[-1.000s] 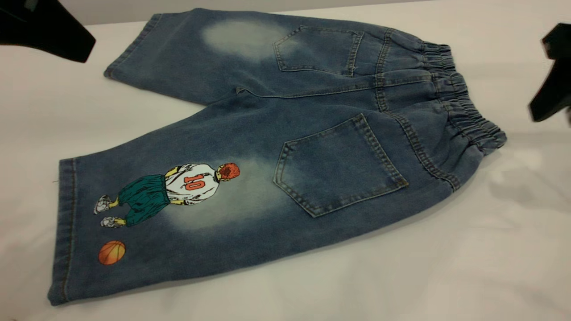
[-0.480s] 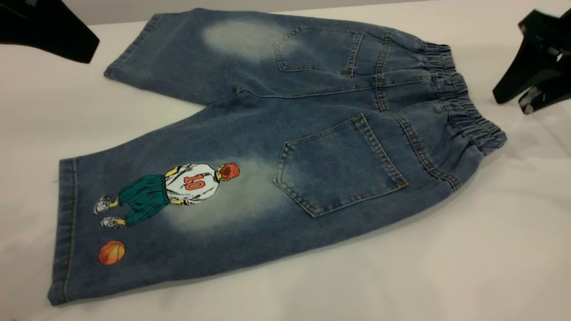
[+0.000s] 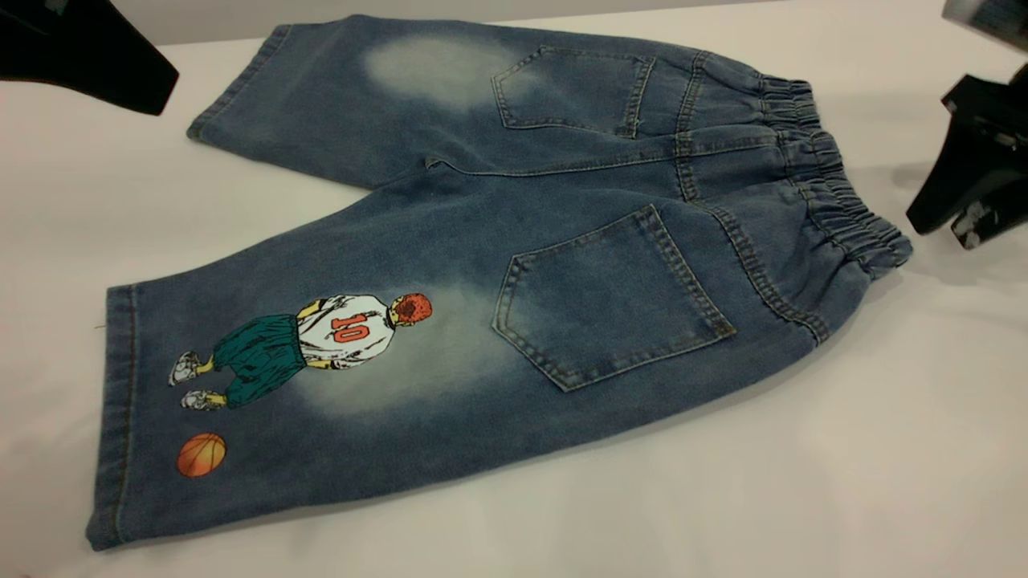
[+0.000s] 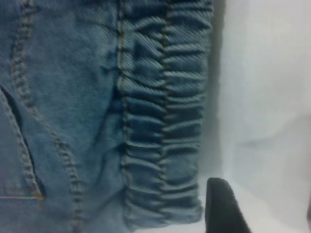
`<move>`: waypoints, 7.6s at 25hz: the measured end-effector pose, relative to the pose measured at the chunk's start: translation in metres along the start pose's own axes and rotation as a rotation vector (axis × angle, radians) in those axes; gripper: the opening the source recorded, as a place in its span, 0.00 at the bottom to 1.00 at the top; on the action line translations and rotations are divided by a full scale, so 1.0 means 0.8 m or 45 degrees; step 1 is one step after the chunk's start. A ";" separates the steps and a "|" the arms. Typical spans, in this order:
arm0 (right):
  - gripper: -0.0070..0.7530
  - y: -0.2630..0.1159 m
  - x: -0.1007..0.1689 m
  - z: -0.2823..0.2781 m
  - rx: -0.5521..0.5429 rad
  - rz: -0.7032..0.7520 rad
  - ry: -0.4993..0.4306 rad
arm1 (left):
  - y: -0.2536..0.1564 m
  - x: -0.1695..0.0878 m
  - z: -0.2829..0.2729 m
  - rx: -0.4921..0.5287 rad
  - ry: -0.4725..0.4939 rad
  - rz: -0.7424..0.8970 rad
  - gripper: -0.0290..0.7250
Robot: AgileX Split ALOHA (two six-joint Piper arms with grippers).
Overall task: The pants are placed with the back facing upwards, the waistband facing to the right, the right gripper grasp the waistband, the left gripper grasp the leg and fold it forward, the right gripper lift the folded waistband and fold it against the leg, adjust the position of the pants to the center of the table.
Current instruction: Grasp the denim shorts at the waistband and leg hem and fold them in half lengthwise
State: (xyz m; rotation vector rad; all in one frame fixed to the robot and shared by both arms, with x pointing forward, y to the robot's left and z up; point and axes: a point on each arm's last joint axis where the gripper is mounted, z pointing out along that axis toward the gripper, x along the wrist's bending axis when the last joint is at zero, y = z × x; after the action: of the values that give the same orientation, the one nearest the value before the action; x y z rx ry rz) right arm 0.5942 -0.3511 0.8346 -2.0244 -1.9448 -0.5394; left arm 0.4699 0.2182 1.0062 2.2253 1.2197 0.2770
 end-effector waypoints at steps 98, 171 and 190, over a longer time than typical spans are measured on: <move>0.41 0.005 -0.002 0.035 0.106 0.077 0.337 | -0.003 -0.003 -0.001 0.031 -0.031 -0.003 0.42; 0.04 0.023 0.017 0.017 0.035 0.072 0.553 | -0.165 0.023 0.150 0.717 -0.027 0.100 0.42; 0.05 0.023 0.019 0.017 0.039 0.074 0.569 | -0.170 0.020 0.152 0.776 -0.075 0.083 0.08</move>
State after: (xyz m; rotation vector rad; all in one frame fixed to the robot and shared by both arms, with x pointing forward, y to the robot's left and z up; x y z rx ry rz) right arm 0.6136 -0.3328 0.8305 -1.7479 -1.6112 -0.8562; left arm 0.4373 0.2403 0.8275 2.7630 1.3255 -0.1632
